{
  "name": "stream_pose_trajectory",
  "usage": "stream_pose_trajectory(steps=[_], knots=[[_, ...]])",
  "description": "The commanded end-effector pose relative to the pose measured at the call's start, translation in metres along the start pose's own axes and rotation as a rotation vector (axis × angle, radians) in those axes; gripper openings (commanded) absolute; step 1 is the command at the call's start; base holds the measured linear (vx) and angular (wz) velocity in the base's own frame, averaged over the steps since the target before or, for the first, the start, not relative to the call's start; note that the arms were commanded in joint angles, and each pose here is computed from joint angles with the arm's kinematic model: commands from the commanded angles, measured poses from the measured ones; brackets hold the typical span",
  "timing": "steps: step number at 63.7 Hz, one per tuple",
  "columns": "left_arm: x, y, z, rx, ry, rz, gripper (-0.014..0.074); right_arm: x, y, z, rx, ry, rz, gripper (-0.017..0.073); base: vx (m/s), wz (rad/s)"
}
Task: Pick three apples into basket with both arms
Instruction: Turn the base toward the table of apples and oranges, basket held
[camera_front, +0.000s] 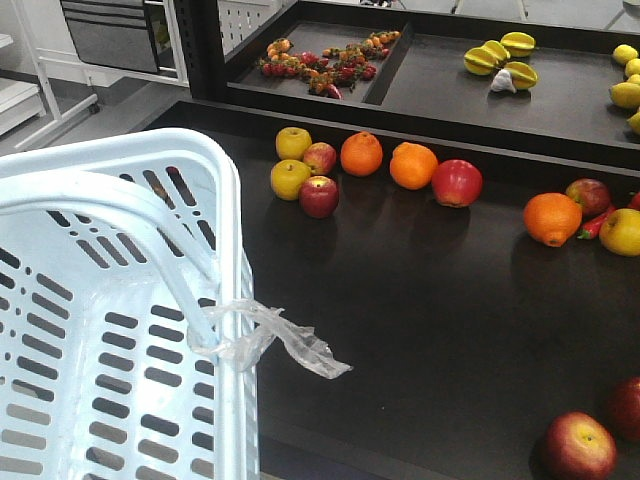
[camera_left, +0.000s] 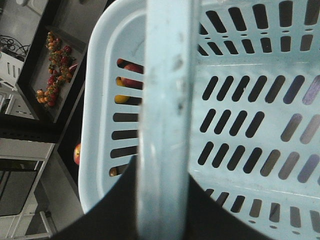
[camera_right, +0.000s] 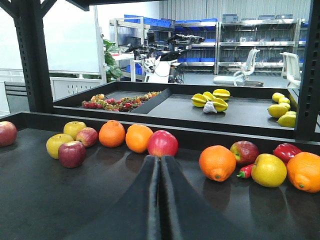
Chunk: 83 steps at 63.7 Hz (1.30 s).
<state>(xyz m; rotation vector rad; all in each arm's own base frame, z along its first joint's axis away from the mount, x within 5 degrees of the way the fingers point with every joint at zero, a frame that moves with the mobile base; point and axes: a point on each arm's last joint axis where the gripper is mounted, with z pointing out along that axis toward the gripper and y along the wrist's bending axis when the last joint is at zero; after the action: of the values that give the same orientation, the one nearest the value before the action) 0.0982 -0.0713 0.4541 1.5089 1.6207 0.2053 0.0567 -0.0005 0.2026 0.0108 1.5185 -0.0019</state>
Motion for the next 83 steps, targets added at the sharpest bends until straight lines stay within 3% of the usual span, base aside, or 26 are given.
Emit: stream_pose_trajectory(steps=[1, 83], knots=[[-0.0081, 0.0092, -0.0099, -0.083, -0.088, -0.015, -0.0006, -0.0028, 0.0001, -0.0006, 0.0, -0.071, -0.011, -0.0009, 0.0, 0.0], [-0.0081, 0.0092, -0.0099, -0.083, -0.088, -0.015, -0.0006, -0.0025, 0.0001, -0.0006, 0.0, -0.068, -0.011, -0.0009, 0.0, 0.0]])
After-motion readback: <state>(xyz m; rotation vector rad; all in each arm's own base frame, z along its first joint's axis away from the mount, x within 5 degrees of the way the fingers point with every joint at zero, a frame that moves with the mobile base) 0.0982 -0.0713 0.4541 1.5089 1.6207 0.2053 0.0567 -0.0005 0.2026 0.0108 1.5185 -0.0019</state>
